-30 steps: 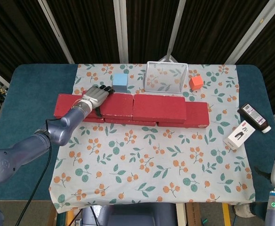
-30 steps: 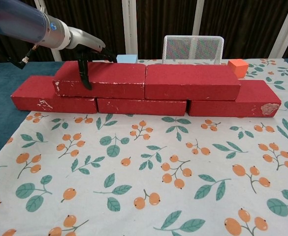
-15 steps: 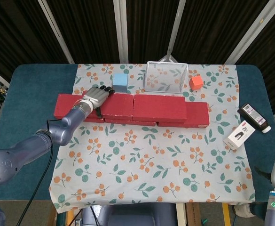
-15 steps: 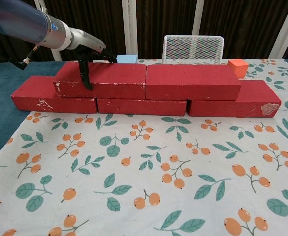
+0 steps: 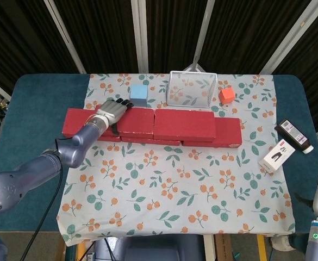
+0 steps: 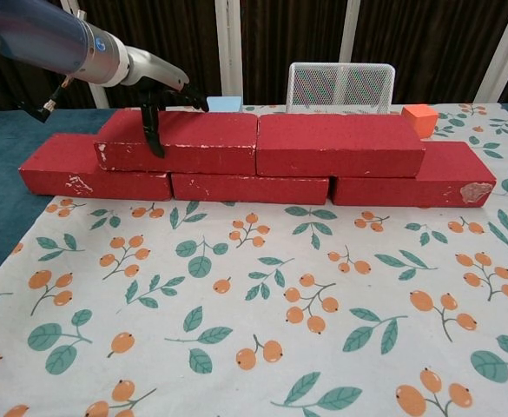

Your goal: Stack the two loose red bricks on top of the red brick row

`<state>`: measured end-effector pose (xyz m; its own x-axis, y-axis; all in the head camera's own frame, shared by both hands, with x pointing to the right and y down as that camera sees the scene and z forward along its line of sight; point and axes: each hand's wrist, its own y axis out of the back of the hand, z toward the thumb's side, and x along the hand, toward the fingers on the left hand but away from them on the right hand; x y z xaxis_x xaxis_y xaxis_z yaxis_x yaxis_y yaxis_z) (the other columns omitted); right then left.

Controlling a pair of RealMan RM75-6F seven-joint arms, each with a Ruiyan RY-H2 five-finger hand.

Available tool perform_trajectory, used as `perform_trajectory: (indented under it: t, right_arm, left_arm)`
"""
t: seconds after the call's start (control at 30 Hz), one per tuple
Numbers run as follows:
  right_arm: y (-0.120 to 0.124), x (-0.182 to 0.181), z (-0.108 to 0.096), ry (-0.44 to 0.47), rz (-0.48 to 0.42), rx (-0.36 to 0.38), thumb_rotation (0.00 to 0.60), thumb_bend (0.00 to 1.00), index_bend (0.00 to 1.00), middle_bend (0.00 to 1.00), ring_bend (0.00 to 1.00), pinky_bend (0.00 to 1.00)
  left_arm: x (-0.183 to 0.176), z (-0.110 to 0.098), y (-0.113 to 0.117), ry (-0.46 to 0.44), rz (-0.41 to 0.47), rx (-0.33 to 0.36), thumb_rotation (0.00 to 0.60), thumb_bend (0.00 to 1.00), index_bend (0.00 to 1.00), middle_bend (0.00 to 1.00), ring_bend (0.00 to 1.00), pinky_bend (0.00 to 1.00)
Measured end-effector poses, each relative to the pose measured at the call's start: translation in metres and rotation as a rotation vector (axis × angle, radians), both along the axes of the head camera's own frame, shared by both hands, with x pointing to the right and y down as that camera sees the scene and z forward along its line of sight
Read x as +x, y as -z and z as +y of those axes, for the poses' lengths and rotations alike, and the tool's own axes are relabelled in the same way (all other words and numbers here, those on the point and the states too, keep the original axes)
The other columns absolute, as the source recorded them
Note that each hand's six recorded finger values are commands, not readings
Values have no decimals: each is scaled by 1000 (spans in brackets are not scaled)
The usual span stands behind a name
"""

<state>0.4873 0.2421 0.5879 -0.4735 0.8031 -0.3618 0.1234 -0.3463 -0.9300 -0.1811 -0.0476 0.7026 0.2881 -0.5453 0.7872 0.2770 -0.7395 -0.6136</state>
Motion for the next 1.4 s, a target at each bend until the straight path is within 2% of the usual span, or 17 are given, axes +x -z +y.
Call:
perform_trajectory:
  t: [0.63, 0.97, 1.17, 1.27, 1.4]
  right_arm:
    - [0, 2, 1, -16, 9, -5, 600, 55, 0, 19, 0, 0]
    - [0, 1, 1, -15, 19, -10, 600, 55, 0, 19, 0, 0]
    - [-1, -1, 1, -11, 17, -15, 600, 55, 0, 19, 0, 0]
    - [-1, -1, 1, -12, 17, -13, 600, 54, 0, 19, 0, 0]
    - [1, -2, 1, -15, 12, -3, 600, 54, 0, 19, 0, 0]
  left_arm:
    - [8, 2, 5, 2, 34, -5, 600, 0, 0, 0, 0, 159]
    - [-3, -13, 33, 13, 47, 53, 600, 0, 0, 0, 0, 113]
    - [-26, -15, 58, 39, 49, 75, 600, 0, 60, 17, 0, 100]
    - [-50, -12, 68, 74, 41, 83, 600, 0, 101, 51, 0, 95]
    - [-85, -6, 73, 130, 29, 103, 600, 0, 107, 84, 0, 94]
